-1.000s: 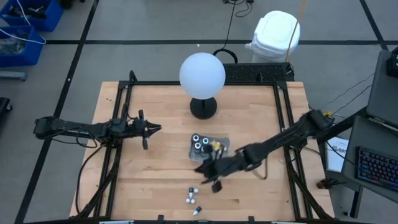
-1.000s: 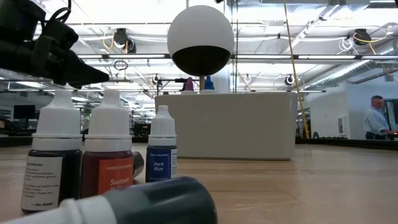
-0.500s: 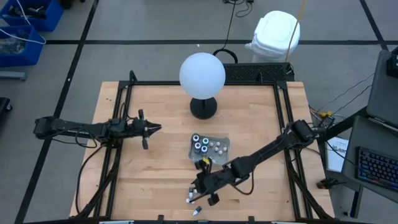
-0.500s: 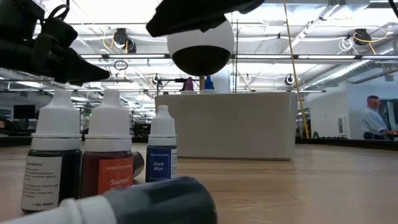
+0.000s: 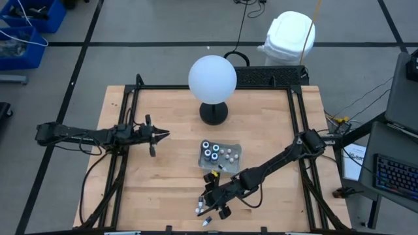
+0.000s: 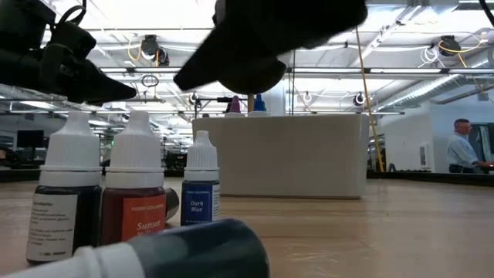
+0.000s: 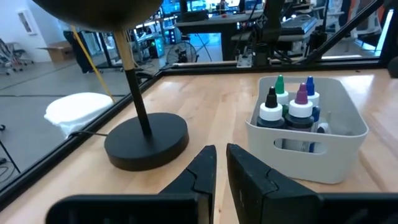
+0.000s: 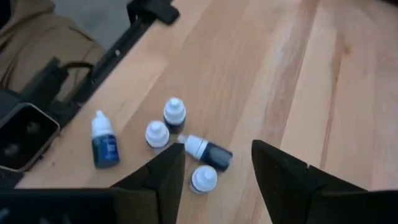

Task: Pick & Place food coloring
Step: Put the small blue food coloring bottle into the gray bin

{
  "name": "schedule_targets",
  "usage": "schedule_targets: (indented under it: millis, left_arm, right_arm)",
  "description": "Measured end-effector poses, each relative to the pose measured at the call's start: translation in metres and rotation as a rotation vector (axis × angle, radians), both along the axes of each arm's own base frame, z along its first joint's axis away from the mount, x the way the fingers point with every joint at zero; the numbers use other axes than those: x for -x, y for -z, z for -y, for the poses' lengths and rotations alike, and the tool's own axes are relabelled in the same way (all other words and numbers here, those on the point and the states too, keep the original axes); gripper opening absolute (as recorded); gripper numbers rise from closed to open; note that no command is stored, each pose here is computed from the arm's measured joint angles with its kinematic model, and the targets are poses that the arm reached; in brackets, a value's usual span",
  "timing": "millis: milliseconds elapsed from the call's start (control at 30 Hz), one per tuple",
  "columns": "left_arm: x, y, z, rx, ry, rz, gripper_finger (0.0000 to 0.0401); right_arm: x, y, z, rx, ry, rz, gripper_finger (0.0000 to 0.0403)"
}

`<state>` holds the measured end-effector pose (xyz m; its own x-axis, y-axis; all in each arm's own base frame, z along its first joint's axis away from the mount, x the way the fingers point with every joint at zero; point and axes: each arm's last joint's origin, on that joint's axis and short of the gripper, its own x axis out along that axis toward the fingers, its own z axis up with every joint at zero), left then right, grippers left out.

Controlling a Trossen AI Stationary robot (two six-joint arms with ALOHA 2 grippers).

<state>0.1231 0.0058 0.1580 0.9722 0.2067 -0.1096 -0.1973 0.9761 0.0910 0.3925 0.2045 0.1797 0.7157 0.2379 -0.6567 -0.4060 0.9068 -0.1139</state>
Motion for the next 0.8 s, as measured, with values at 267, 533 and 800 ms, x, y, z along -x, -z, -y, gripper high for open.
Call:
schedule_targets:
  millis: [267, 533, 800]
  left_arm:
    - [0.0, 0.0, 0.0, 0.002, 0.0, -0.004, 0.0047]
    - [0.0, 0.0, 0.0, 0.002, 0.0, -0.003, 0.0047]
    - [0.0, 0.0, 0.0, 0.002, 0.0, -0.003, 0.0047]
  right_arm:
    - [0.001, -0.002, -0.011, -0.014, -0.033, 0.052, 0.0164]
    - [-0.001, 0.02, -0.017, 0.028, -0.026, 0.026, 0.016]
    - [-0.004, 0.027, -0.013, 0.016, 0.003, 0.003, 0.0157]
